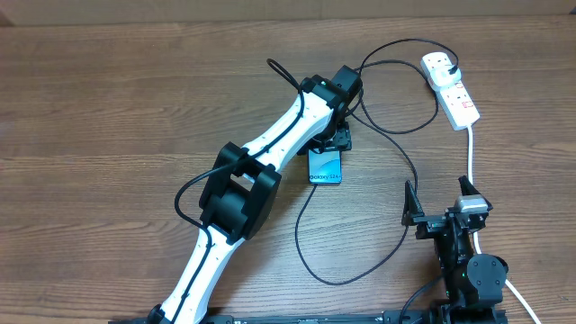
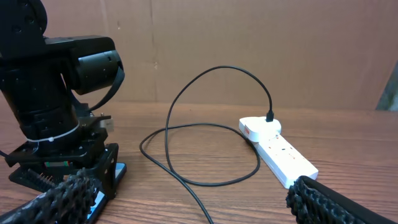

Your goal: Plug charger to phone and switch on socket

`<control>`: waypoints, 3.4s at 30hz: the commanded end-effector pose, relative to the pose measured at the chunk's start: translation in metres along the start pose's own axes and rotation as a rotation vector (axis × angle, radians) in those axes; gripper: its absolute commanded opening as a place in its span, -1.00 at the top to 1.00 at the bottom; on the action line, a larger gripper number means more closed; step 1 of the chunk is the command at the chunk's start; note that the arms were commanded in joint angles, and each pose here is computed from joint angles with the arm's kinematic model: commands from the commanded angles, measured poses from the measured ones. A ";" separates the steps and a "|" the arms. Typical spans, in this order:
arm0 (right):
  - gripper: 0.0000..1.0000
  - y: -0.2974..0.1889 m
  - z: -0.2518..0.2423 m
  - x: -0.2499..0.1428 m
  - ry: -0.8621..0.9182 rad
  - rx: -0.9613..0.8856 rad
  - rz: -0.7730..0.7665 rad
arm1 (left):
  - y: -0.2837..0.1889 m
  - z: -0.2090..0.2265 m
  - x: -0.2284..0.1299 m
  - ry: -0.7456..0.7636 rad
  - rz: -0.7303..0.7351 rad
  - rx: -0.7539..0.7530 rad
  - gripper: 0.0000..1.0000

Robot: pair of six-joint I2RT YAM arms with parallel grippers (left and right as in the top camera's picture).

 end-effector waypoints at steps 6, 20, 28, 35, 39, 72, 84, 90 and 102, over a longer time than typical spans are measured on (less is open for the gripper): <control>-1.00 0.000 0.001 -0.002 -0.002 0.002 -0.005 | 0.004 0.011 0.005 -0.028 0.069 0.012 -0.51; -1.00 0.000 0.001 -0.002 -0.002 0.002 -0.005 | -0.046 0.010 0.028 -0.086 0.159 -0.160 -0.50; -1.00 0.000 0.001 -0.002 -0.002 0.002 -0.005 | -0.047 0.021 0.034 -0.100 0.118 -0.094 -0.66; -1.00 0.000 0.001 -0.002 -0.002 0.002 -0.005 | -0.037 0.016 0.022 -0.073 0.019 0.035 -0.92; -1.00 0.000 0.001 -0.002 -0.002 0.002 -0.005 | -0.024 0.012 0.008 -0.084 -0.009 0.093 -1.00; -1.00 0.000 0.001 -0.002 -0.002 0.002 -0.005 | 0.010 0.014 0.002 -0.093 -0.027 0.107 -0.75; -1.00 0.000 0.001 -0.002 -0.002 0.002 -0.005 | 0.009 0.013 0.003 -0.082 -0.027 0.095 -0.52; -1.00 0.000 0.001 -0.002 -0.002 0.002 -0.005 | -0.005 0.011 0.008 -0.077 -0.007 0.068 -0.48; -1.00 0.000 0.001 -0.002 -0.002 0.002 -0.005 | -0.039 0.011 0.023 -0.109 0.020 -0.007 -0.46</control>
Point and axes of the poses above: each gripper's point midway between its finger pads, its own y axis out along the fingers, its own z axis along the line the jaws close on, x = y × z, the point moved 10 cm from there along -y, back along the fingers, and after that the axes turned 11 degrees about -y, right-handed, at the moved point
